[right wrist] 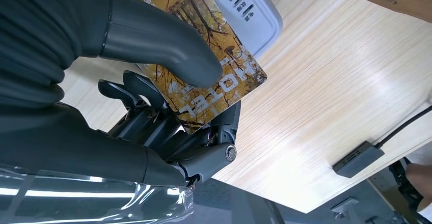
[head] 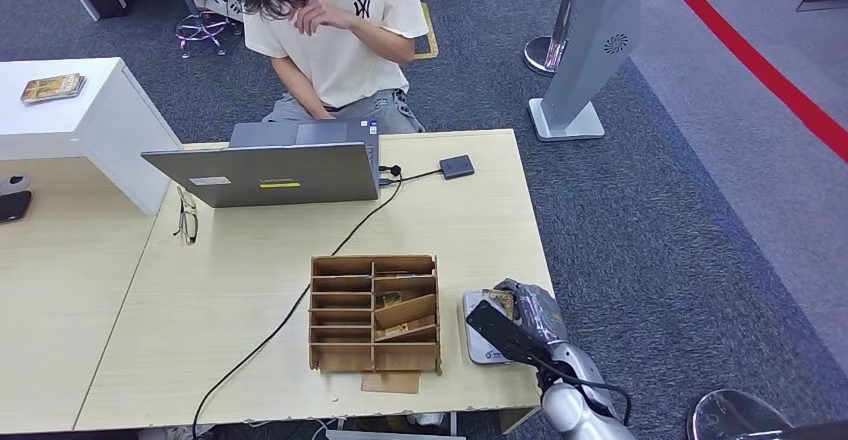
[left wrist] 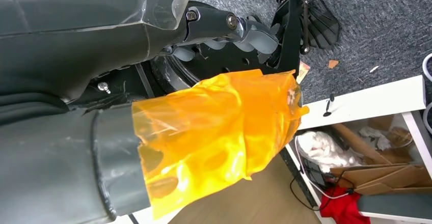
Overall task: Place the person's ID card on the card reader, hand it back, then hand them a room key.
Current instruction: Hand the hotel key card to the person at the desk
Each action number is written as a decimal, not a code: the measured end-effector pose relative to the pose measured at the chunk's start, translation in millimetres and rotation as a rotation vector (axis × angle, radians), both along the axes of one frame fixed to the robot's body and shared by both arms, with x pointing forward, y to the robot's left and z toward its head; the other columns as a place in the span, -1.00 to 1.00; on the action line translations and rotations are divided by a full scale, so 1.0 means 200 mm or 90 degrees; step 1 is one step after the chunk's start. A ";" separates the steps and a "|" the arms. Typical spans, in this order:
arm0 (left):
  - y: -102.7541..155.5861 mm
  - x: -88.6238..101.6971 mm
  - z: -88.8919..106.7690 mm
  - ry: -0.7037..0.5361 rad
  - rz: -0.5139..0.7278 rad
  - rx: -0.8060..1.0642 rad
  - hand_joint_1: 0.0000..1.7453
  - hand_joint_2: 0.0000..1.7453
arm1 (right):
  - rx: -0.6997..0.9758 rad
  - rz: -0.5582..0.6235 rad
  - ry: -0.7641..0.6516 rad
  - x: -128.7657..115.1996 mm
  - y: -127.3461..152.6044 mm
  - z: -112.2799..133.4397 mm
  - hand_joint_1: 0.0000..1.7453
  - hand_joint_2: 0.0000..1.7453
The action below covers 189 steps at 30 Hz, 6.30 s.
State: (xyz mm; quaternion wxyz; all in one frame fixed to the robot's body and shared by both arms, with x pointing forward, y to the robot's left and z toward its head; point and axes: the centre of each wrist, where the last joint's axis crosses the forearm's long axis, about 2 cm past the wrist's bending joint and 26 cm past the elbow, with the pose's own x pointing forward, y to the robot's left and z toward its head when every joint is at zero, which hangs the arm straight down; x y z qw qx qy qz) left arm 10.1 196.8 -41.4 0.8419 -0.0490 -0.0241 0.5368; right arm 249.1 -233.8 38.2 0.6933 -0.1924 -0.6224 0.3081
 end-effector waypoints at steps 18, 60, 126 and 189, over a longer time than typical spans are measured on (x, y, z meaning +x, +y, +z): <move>0.00 0.01 0.00 -0.008 -0.004 -0.001 -1.00 -1.00 | 0.000 0.001 0.001 0.01 0.00 0.00 1.00 1.00; 0.00 0.01 0.00 -0.007 0.001 -0.004 -1.00 -1.00 | 0.001 0.001 0.003 0.01 0.01 0.00 1.00 1.00; -0.01 0.02 0.00 -0.021 0.010 0.011 -1.00 -1.00 | 0.083 -0.013 -0.145 0.07 0.09 0.13 1.00 1.00; 0.21 0.00 -0.22 -0.088 -0.275 0.054 -1.00 -1.00 | 0.194 0.161 -0.293 0.84 0.97 1.27 1.00 1.00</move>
